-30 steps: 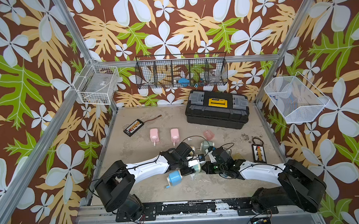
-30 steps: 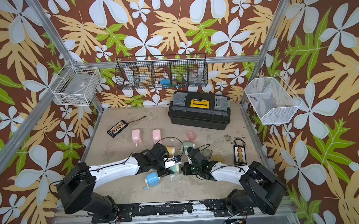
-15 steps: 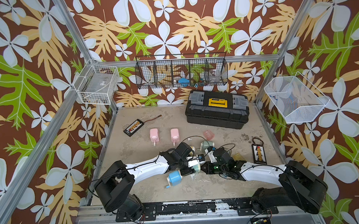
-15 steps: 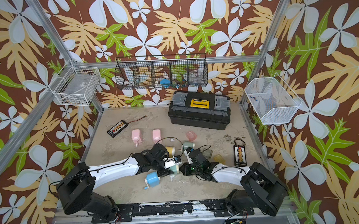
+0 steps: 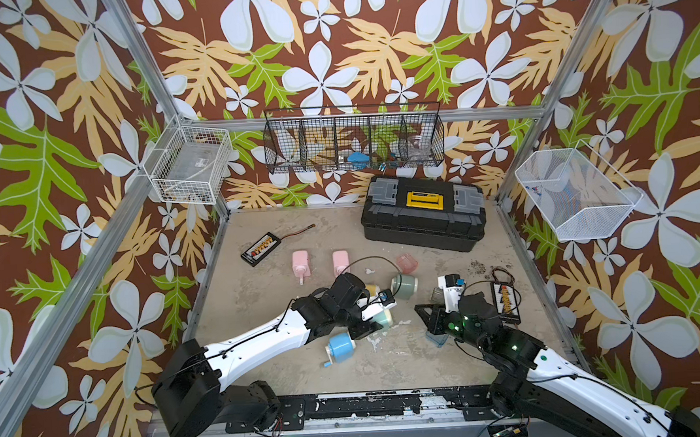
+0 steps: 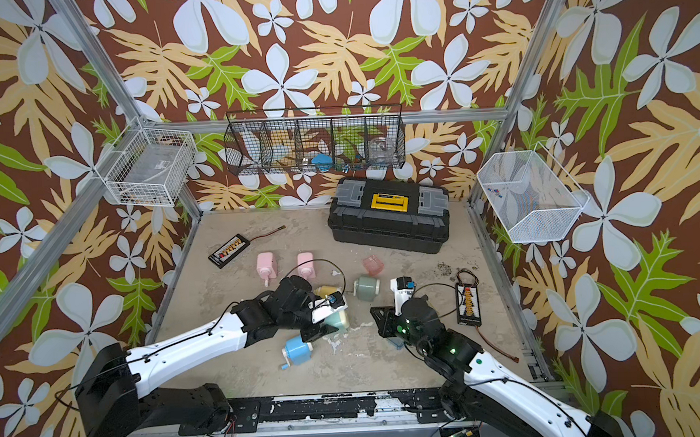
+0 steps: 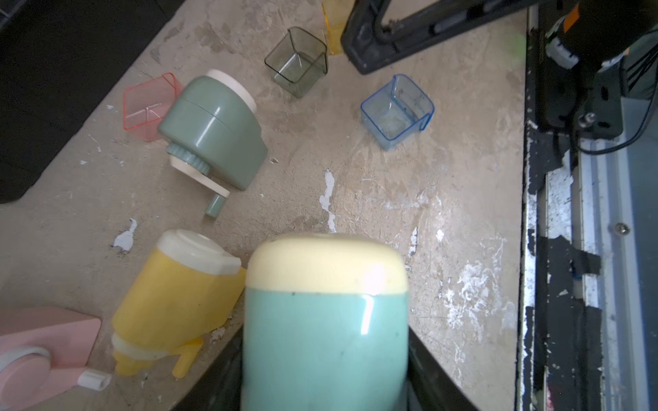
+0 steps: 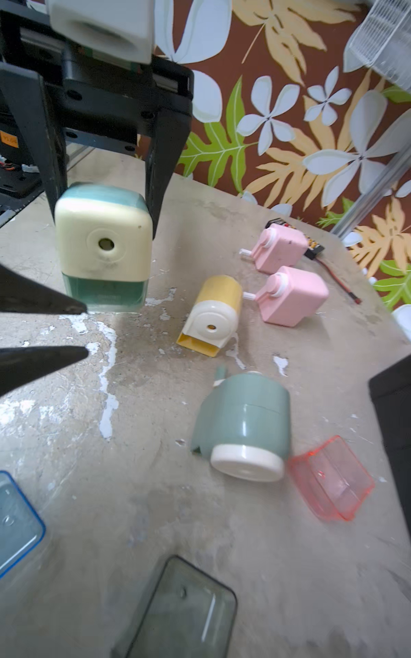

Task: Put the tray back into the pencil sharpener
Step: Place the pencil sharpener at the center of the board.

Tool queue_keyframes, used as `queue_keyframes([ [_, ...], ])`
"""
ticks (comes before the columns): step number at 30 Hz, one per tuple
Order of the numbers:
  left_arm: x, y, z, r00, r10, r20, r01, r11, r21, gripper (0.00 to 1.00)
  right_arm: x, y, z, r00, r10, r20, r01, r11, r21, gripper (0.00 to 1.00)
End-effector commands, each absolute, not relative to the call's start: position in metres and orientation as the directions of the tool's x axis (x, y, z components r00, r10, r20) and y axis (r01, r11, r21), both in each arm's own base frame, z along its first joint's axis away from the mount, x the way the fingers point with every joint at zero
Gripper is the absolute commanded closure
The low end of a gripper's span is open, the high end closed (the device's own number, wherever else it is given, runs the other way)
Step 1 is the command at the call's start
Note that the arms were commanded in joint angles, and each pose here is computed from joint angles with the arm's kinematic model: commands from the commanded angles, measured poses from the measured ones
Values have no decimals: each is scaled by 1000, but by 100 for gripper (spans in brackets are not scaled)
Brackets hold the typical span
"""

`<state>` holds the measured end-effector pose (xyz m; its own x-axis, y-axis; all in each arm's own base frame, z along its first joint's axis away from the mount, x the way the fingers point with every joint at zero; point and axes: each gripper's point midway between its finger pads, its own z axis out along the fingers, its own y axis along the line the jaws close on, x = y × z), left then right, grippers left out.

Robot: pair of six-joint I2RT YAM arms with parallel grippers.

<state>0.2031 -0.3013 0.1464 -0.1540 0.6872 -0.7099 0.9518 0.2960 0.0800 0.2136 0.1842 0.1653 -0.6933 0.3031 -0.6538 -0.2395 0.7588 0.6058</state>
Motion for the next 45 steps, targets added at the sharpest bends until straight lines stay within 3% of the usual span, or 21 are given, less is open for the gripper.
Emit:
queue_keyframes([
  [1, 203, -295, 166, -212, 644, -735, 929, 366, 52, 100, 214, 165, 170, -654, 319, -686, -201, 800, 565, 81],
  [10, 249, -243, 224, -375, 444, -814, 674, 733, 89, 100, 211, 153, 183, -611, 345, -712, -195, 806, 558, 81],
  [18, 285, -194, 239, -488, 287, -824, 426, 903, 62, 100, 210, 152, 182, -611, 343, -714, -197, 807, 556, 80],
  [26, 335, -120, 218, -630, 73, -773, 136, 991, -18, 100, 208, 153, 176, -622, 341, -705, -202, 800, 565, 80],
  [33, 360, -51, 192, -653, -92, -752, -89, 995, -45, 100, 207, 161, 174, -623, 354, -698, -232, 768, 597, 80],
  [38, 388, -21, 181, -667, -153, -729, -160, 985, -61, 100, 206, 167, 175, -627, 350, -696, -261, 747, 612, 79],
  [45, 416, -1, 158, -739, -72, -670, -151, 987, 61, 100, 204, 171, 182, -626, 340, -702, -288, 736, 613, 79],
])
